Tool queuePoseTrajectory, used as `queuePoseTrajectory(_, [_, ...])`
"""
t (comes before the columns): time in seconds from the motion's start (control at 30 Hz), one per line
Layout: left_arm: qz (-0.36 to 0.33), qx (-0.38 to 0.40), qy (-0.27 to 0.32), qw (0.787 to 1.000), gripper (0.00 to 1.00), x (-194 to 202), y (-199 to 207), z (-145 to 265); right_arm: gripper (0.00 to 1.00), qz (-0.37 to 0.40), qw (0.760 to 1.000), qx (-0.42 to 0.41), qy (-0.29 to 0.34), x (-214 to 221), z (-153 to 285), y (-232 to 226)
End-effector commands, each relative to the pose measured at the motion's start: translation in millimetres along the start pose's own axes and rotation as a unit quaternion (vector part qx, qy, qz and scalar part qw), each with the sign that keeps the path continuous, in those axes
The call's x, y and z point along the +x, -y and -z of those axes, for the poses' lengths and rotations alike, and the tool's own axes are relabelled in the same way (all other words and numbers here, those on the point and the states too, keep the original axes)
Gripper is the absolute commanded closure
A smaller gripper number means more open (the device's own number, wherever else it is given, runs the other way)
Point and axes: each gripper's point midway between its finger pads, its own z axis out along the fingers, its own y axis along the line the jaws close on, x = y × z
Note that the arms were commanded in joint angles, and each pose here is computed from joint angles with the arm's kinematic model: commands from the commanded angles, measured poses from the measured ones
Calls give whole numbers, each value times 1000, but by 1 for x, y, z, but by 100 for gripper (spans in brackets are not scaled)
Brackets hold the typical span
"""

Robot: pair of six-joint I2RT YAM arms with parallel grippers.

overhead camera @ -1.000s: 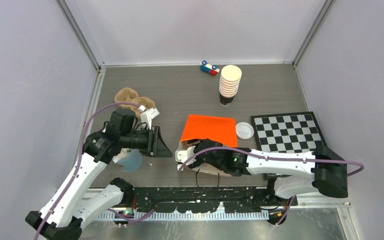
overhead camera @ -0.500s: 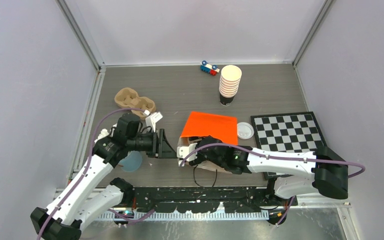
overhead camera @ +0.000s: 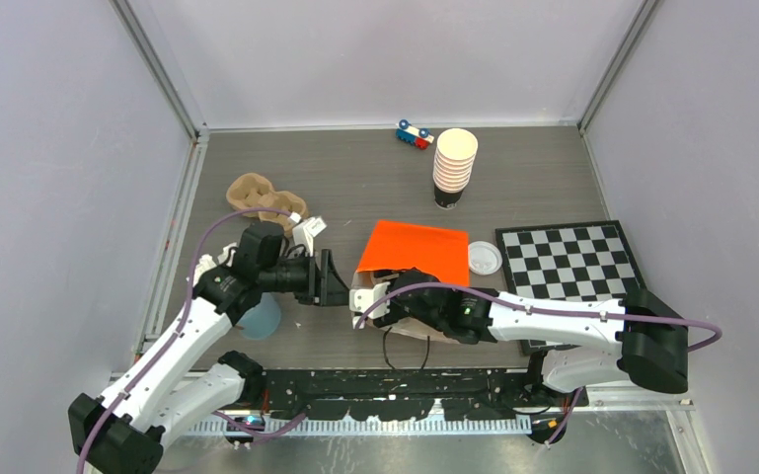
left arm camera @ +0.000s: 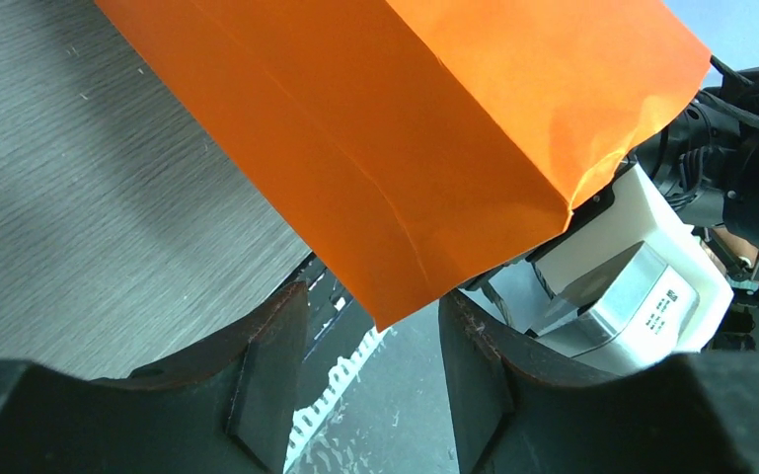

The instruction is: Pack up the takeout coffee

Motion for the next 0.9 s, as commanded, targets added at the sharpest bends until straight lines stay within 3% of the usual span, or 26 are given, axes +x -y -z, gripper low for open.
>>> queuePoseTrajectory(0.0, [-23, 8, 21, 999, 47, -10, 2, -3, 26, -17, 999, 18, 21, -9, 4, 11])
queuePoseTrajectory(0.1, [-18, 11, 22, 1000, 52, -11, 3, -4, 26, -11, 999, 17, 26, -11, 5, 12])
queuePoseTrajectory(0.43, [-11, 35, 23, 999, 98, -24, 22, -1, 27, -4, 998, 24, 54, -22, 12, 21])
queuePoseTrajectory(0.87, [3, 45, 19, 999, 100, -31, 33, 0, 27, 31, 997, 34, 63, -18, 16, 25])
